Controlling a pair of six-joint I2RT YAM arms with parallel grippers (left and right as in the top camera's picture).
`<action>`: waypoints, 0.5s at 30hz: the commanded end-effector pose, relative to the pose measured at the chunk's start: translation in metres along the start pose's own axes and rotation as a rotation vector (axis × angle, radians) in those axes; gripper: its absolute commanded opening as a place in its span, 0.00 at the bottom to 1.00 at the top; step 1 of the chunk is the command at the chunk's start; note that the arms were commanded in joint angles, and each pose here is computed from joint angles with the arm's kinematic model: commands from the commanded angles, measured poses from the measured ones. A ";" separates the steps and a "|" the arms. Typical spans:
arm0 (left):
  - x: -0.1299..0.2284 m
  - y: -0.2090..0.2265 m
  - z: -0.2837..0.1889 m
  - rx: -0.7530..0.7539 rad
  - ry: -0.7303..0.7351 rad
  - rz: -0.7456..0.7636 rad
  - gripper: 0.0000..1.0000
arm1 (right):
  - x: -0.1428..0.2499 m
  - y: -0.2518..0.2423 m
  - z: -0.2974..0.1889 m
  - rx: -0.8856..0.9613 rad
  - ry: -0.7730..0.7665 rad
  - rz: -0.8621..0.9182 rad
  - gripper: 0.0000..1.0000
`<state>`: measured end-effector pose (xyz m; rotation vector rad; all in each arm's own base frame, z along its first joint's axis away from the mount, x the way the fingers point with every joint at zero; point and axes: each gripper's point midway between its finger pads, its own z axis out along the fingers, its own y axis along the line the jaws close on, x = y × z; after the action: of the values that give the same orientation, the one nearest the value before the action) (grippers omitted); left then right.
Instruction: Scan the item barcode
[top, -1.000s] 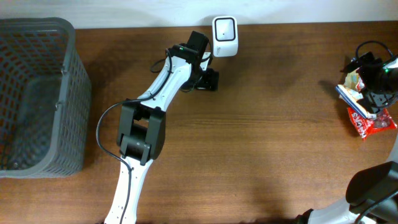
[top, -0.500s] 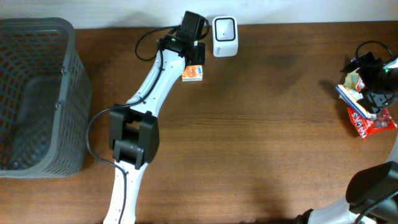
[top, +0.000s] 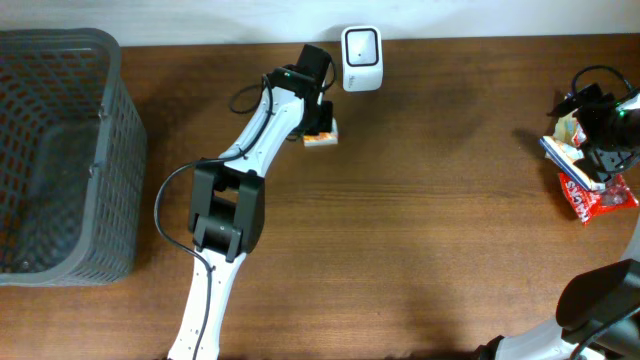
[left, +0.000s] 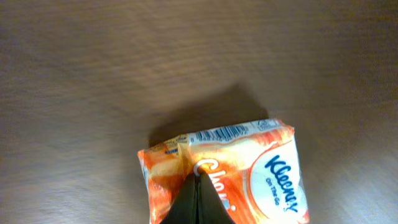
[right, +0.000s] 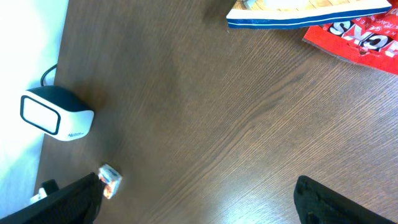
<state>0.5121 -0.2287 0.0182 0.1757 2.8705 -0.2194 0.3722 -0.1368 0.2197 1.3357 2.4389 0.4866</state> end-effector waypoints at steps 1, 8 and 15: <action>0.056 -0.081 0.006 0.337 0.220 0.022 0.00 | 0.002 0.002 0.001 -0.006 0.009 -0.012 0.98; 0.018 -0.114 -0.058 0.356 0.086 0.091 0.00 | 0.002 0.002 0.001 -0.006 0.009 -0.012 0.98; 0.045 -0.074 -0.121 0.121 0.162 0.205 0.31 | 0.002 0.002 0.001 -0.006 0.009 -0.012 0.98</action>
<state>0.4406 -0.2866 0.1377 0.4533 2.9293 -0.4489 0.3720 -0.1366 0.2194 1.3360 2.4408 0.4866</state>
